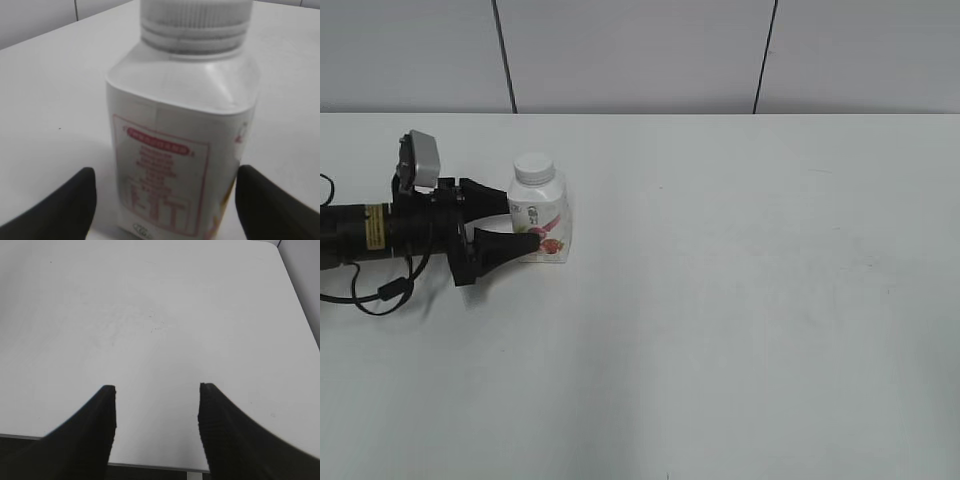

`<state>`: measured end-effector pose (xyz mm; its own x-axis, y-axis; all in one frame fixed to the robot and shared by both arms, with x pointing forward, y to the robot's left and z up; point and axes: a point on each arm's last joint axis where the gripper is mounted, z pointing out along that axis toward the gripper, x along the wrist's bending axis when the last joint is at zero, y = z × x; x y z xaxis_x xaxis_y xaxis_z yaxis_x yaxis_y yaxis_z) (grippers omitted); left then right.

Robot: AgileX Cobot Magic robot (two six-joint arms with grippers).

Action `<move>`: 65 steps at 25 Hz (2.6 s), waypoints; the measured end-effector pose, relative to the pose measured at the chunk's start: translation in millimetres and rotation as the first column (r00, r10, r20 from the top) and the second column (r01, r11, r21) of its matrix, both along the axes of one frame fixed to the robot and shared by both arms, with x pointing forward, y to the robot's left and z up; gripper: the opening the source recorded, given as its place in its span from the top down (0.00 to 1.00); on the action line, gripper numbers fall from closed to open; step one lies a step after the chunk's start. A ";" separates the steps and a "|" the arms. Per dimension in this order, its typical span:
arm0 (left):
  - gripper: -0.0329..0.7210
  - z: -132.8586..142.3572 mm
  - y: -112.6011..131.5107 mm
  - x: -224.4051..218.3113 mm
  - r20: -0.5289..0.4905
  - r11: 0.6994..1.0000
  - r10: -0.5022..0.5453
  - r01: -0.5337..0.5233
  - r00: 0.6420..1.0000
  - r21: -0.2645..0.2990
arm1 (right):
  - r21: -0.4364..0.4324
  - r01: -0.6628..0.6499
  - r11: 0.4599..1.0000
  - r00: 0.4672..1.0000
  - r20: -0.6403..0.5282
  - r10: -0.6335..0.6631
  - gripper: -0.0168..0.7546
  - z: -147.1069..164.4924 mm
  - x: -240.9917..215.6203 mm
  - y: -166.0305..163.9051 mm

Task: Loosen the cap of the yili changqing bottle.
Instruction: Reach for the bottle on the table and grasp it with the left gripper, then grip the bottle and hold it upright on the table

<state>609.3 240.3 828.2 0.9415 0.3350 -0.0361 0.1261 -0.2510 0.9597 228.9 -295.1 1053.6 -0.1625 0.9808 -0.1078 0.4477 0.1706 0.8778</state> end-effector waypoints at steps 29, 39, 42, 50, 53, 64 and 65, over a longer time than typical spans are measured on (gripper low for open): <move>0.46 6.3 -25.3 7.0 0.045 0.996 -0.088 0.088 0.995 0.013 | 0.068 -0.036 0.997 0.984 -0.174 0.047 0.42 17.8 32.2 8.6; 0.47 6.3 -25.2 7.1 0.044 0.996 -0.087 0.086 0.995 0.013 | 0.136 0.061 0.989 0.880 -0.475 0.011 0.42 60.1 143.3 16.9; 0.47 6.4 -25.6 7.0 0.045 0.996 -0.088 0.088 0.995 0.011 | 0.127 0.075 0.989 0.830 -0.558 0.009 0.42 59.3 183.6 19.3; 0.47 6.4 -26.7 6.8 0.020 0.997 -0.082 0.082 0.996 0.002 | 0.104 0.087 0.991 0.696 -0.718 0.014 0.42 42.7 279.5 25.6; 0.47 6.6 -26.7 7.2 -0.003 0.997 -0.074 0.074 0.997 -0.005 | 0.096 0.088 0.991 0.654 -0.756 0.015 0.42 32.2 312.5 27.6; 0.47 7.0 -27.1 7.6 -0.008 0.997 -0.077 0.077 0.997 -0.006 | 0.101 0.071 0.992 0.655 -0.755 0.030 0.42 7.0 405.4 40.4; 0.47 7.0 -27.5 7.4 -0.008 0.997 -0.079 0.079 0.997 -0.006 | 0.102 0.059 0.993 0.659 -0.751 0.038 0.42 6.9 408.9 45.3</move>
